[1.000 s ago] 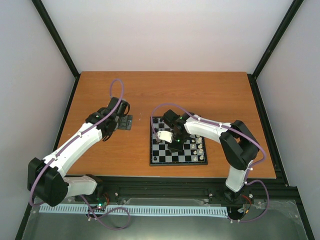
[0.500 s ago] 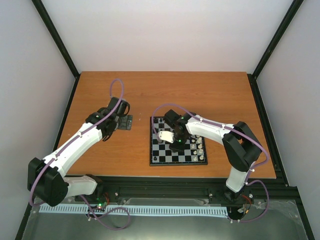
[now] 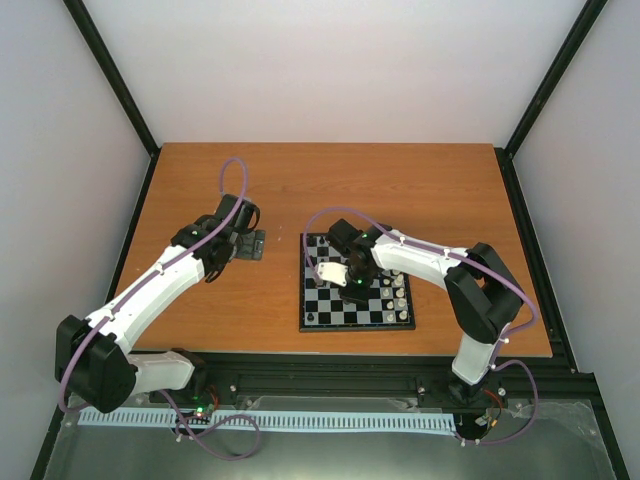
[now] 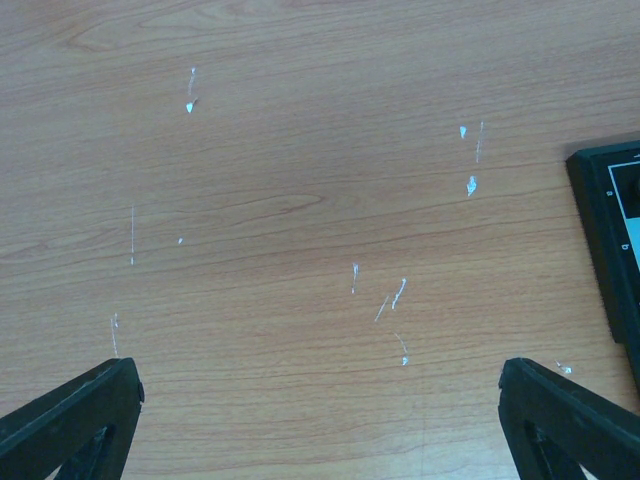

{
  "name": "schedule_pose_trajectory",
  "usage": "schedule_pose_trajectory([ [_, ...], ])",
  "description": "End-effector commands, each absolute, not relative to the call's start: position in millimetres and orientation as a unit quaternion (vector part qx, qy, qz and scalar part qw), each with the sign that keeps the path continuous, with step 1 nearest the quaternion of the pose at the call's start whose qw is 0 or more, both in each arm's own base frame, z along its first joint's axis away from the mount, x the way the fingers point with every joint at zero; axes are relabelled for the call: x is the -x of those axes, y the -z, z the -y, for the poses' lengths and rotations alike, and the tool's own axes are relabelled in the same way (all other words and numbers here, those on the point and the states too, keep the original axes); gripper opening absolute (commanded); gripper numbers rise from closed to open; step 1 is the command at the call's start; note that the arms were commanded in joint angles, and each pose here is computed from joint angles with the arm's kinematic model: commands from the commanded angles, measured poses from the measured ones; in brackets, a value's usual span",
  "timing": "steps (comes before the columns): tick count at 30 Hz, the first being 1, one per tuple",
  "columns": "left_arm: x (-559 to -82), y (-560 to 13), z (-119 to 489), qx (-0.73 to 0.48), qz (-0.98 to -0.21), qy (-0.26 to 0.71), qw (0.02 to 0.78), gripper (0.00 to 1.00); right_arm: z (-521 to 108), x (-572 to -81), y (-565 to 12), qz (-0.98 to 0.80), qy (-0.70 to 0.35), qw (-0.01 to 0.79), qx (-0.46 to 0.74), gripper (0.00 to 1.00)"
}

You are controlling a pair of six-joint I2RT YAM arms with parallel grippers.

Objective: Set up the chess pieces on the board

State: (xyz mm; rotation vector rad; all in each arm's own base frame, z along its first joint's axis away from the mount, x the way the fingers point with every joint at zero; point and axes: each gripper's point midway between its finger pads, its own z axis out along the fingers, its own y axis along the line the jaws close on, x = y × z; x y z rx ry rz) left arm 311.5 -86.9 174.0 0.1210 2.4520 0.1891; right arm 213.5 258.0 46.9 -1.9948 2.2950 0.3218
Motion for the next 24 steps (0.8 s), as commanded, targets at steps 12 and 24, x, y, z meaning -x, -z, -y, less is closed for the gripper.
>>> schedule_pose_trajectory([
  [12, -316.9, -185.9, 90.6, -0.051, -0.936, -0.065, 0.342, 1.00, -299.3, -215.8, -51.6, -0.730, -0.122, 0.056, 0.670, 0.06],
  [24, -316.5, -186.1, 90.8, -0.051, -0.936, -0.063, 0.342, 1.00, -318.0, -223.7, -50.3, -0.727, -0.118, 0.070, 0.673, 0.06],
])
